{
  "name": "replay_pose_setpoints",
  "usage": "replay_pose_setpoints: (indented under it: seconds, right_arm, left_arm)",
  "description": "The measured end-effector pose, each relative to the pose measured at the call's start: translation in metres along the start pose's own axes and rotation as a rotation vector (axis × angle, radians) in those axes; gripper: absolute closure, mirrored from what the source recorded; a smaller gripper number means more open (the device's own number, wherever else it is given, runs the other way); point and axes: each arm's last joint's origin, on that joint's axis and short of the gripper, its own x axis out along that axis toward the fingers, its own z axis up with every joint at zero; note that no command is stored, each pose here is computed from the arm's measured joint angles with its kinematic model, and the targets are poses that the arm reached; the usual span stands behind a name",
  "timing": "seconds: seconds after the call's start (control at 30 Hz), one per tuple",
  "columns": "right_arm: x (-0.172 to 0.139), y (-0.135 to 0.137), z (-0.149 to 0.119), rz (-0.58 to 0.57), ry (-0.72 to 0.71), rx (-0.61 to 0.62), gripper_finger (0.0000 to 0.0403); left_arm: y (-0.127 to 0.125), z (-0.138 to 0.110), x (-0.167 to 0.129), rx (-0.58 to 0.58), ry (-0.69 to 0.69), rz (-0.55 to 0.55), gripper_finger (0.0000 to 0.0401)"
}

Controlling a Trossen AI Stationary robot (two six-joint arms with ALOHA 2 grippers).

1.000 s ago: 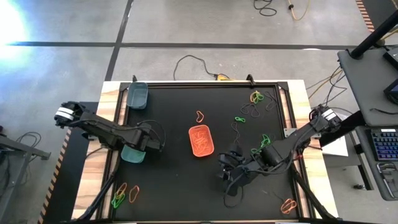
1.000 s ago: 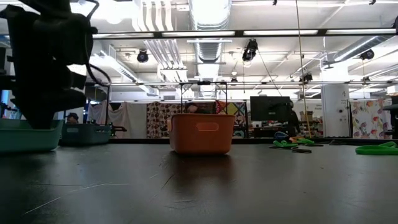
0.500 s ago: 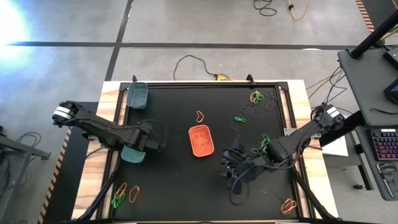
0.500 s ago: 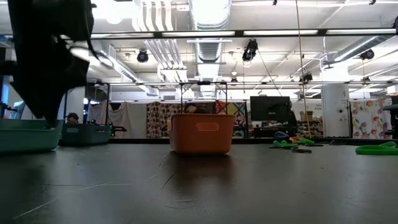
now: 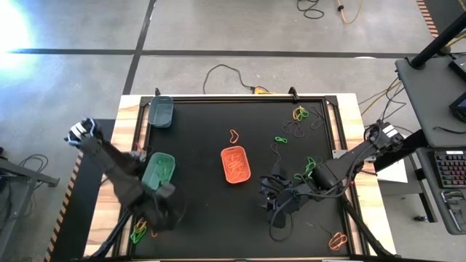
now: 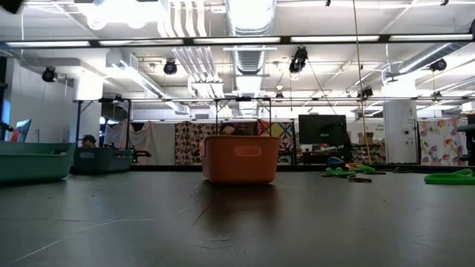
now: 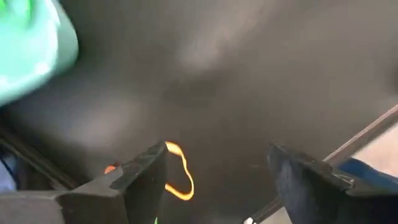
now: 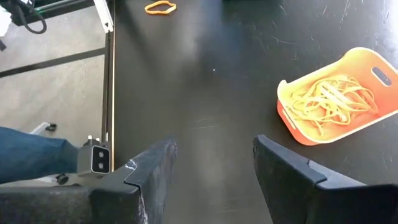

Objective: Sort rubber bands into baskets
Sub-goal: Put the orange rubber band into the orange bin

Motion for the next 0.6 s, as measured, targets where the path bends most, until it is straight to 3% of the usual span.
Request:
replay_pose_setpoints:
  seconds: [0.2, 0.4, 0.6]
  right_arm:
    - [0.001, -0.002, 0.002, 0.012, 0.009, 0.001, 0.0197]
    - [0.001, -0.002, 0.002, 0.032, 0.023, 0.020, 0.0197]
    - [0.001, -0.002, 0.002, 0.032, 0.023, 0.035, 0.0197]
  left_arm:
    - [-0.009, -0.030, 0.038, -0.051, 0.094, 0.140, 0.0108]
    - [-0.013, -0.036, 0.064, -0.045, 0.163, 0.147, 0.0080]
    - [0.012, -0.033, 0.088, -0.070, 0.204, 0.236, 0.0084]
